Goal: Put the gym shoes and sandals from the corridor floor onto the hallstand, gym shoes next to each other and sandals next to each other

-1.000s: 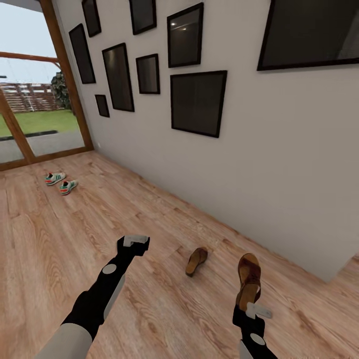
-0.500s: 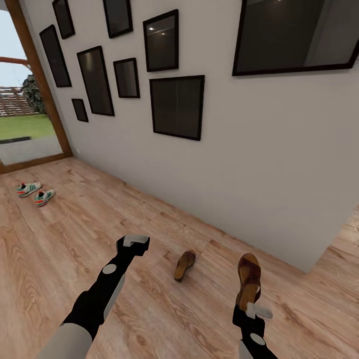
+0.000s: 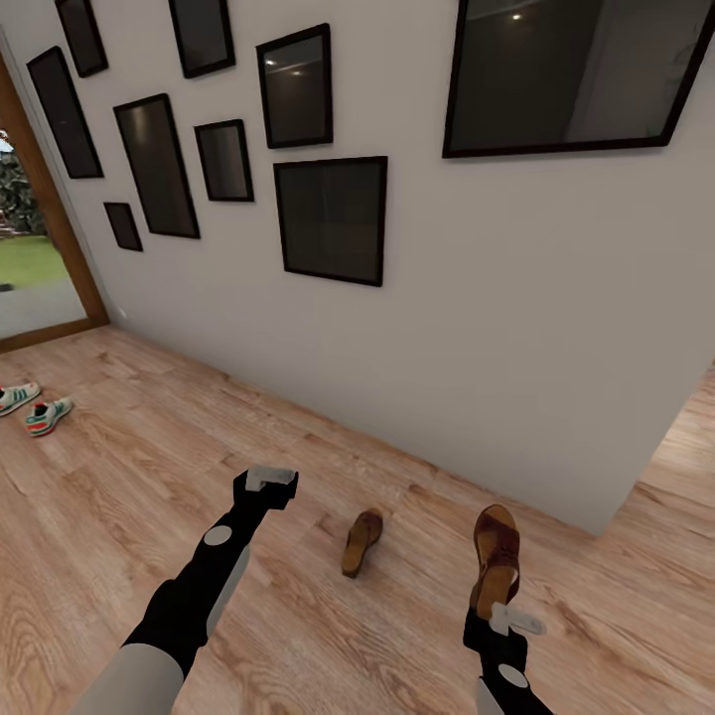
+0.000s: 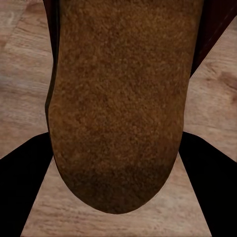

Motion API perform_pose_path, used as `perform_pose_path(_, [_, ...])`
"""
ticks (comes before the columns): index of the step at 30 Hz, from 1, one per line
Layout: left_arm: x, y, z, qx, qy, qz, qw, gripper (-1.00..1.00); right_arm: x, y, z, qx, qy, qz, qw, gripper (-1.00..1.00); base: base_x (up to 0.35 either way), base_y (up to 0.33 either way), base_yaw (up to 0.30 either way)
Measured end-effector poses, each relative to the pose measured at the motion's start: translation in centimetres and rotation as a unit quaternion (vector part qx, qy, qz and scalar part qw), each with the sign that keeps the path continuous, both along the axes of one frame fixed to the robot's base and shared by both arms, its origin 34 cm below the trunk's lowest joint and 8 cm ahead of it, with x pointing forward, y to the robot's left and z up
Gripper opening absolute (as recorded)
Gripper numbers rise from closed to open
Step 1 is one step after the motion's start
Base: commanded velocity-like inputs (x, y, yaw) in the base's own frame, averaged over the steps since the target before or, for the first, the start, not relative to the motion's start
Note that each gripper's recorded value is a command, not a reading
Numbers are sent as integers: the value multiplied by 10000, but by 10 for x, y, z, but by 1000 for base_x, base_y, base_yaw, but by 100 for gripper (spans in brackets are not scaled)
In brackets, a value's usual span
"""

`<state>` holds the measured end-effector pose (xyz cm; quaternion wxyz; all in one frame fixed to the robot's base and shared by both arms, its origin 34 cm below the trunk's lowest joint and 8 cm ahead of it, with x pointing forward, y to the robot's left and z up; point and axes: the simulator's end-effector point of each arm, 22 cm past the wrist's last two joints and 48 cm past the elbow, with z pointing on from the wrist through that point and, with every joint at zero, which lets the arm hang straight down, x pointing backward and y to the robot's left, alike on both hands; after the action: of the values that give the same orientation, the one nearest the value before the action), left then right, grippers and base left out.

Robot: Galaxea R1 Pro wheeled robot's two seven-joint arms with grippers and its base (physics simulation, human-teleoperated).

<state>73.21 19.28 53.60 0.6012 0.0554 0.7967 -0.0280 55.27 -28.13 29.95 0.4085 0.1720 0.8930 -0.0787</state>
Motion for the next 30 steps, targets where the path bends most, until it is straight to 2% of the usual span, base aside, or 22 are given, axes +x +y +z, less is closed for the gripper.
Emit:
perform_pose_path(13, [0,0,0,2,-1,1,10000,100,0,0,0,2,2,-3,10000,-100,5,230,-18])
perform_pose_path(22, [0,0,3,1,-25,-3,10000,100,1,0,2,-1,-24,0,10000,-100,10,229,-258])
perform_pose_path(30, [0,0,7,2,-52,-4,10000,100,2,0,5,-2,-51,1,10000,-100,160,245,-282])
